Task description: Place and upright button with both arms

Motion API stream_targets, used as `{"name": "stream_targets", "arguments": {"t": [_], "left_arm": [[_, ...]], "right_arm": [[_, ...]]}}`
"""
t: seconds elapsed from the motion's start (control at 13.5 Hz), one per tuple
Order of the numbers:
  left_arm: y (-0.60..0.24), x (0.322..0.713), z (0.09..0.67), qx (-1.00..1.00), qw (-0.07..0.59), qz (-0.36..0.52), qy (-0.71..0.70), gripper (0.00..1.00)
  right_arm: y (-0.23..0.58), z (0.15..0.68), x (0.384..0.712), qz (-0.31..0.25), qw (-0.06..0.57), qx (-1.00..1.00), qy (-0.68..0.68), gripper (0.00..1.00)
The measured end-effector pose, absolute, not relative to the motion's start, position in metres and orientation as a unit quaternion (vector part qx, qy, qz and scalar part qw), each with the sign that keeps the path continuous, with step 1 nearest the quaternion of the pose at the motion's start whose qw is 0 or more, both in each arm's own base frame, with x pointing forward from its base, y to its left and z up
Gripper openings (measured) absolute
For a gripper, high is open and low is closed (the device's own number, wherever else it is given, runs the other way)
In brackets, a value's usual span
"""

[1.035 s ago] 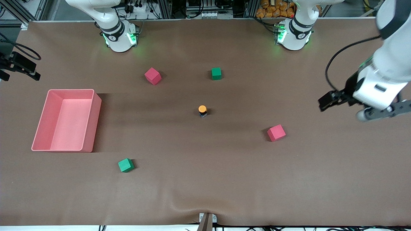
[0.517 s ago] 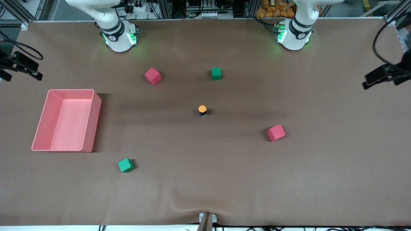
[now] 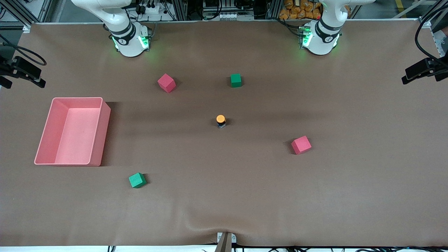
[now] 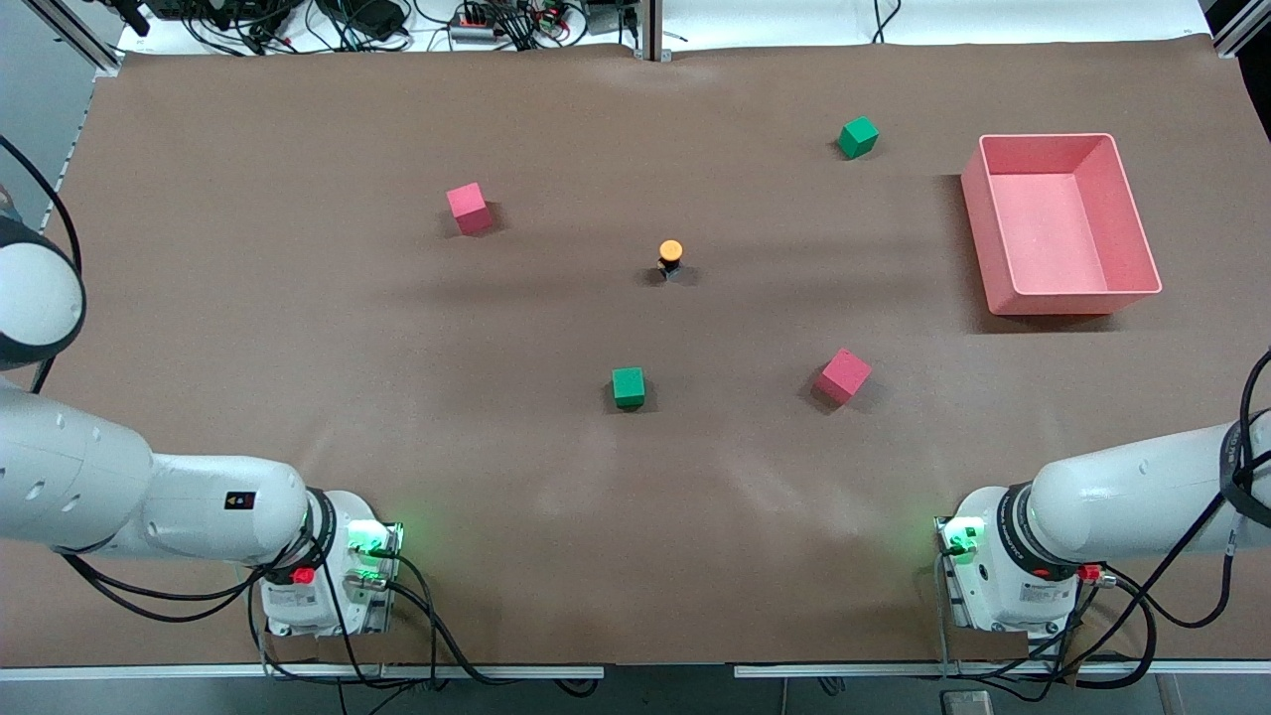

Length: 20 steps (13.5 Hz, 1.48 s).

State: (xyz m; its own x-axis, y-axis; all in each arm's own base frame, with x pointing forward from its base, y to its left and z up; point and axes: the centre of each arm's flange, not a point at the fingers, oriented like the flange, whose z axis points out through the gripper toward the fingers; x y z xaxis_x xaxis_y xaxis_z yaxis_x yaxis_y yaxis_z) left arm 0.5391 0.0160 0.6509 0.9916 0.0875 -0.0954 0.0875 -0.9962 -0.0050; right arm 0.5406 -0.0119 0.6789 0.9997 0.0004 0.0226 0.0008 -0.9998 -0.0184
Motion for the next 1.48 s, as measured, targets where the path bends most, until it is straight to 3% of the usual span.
{"name": "stream_targets", "arguments": {"t": [0.59, 1.48], "left_arm": [[0.017, 0.540, 0.621, -0.998, 0.000, 0.052, -0.043, 1.00], [0.010, 0.548, 0.635, -0.999, -0.001, 0.002, -0.048, 1.00]], "right_arm": [[-0.026, 0.680, 0.538, -0.008, 0.009, -1.000, 0.012, 1.00], [-0.023, 0.680, 0.538, -0.009, 0.009, -1.000, 0.010, 1.00]]}}
